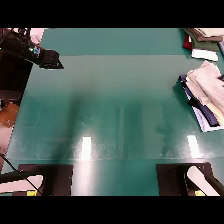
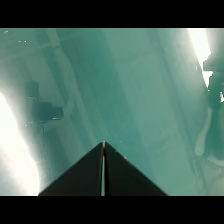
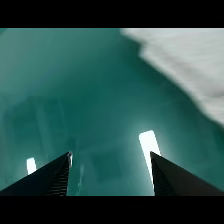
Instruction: Fold the shirts.
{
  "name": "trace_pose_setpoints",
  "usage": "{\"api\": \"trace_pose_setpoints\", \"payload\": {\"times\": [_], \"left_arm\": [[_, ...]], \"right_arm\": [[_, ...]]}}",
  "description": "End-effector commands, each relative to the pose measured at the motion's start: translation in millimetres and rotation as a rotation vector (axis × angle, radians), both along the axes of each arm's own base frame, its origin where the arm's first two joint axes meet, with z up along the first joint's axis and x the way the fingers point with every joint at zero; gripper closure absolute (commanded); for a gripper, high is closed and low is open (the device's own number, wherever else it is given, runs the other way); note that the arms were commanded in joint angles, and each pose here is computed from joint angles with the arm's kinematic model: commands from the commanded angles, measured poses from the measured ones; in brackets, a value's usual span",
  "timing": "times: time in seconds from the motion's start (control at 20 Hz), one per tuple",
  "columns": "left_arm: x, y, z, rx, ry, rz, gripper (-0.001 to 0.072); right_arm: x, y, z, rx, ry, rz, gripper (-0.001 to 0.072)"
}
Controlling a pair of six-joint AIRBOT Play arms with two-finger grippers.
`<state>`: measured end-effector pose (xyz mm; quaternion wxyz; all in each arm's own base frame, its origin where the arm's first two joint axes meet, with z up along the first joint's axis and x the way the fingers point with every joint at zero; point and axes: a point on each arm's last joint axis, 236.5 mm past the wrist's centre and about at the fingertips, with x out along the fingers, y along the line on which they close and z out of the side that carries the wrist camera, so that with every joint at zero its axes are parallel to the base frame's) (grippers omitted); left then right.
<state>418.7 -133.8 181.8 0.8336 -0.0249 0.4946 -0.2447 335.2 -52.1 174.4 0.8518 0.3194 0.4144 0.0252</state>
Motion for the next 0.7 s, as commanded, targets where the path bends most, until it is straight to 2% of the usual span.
{"api": "trace_pose_setpoints", "payload": {"times": [0.0,0.1,0.15,0.2,0.25,0.3,0.65], "left_arm": [[3,0,2,-0.008,-0.009,0.011,0.0686],[8,-1,4,-0.014,-0.032,0.020,0.0686],[11,-1,6,-0.017,-0.042,0.024,0.0686],[13,-1,7,-0.020,-0.051,0.028,0.0686],[14,-1,8,-0.021,-0.058,0.031,0.0686],[15,-1,9,-0.023,-0.064,0.033,0.0686],[18,-1,10,-0.026,-0.075,0.038,0.0686]], "right_arm": [[11,107,13,0.002,-0.073,0.282,0.0159],[11,159,13,0.002,-0.097,0.415,0.0162],[8,183,9,0.008,-0.095,0.479,0.0273],[3,204,4,0.015,-0.081,0.537,0.0437],[-3,223,-2,0.021,-0.063,0.594,0.0562],[-8,238,-8,0.026,-0.047,0.639,0.0645],[-20,279,-39,0.044,0.047,0.758,0.0664]]}}
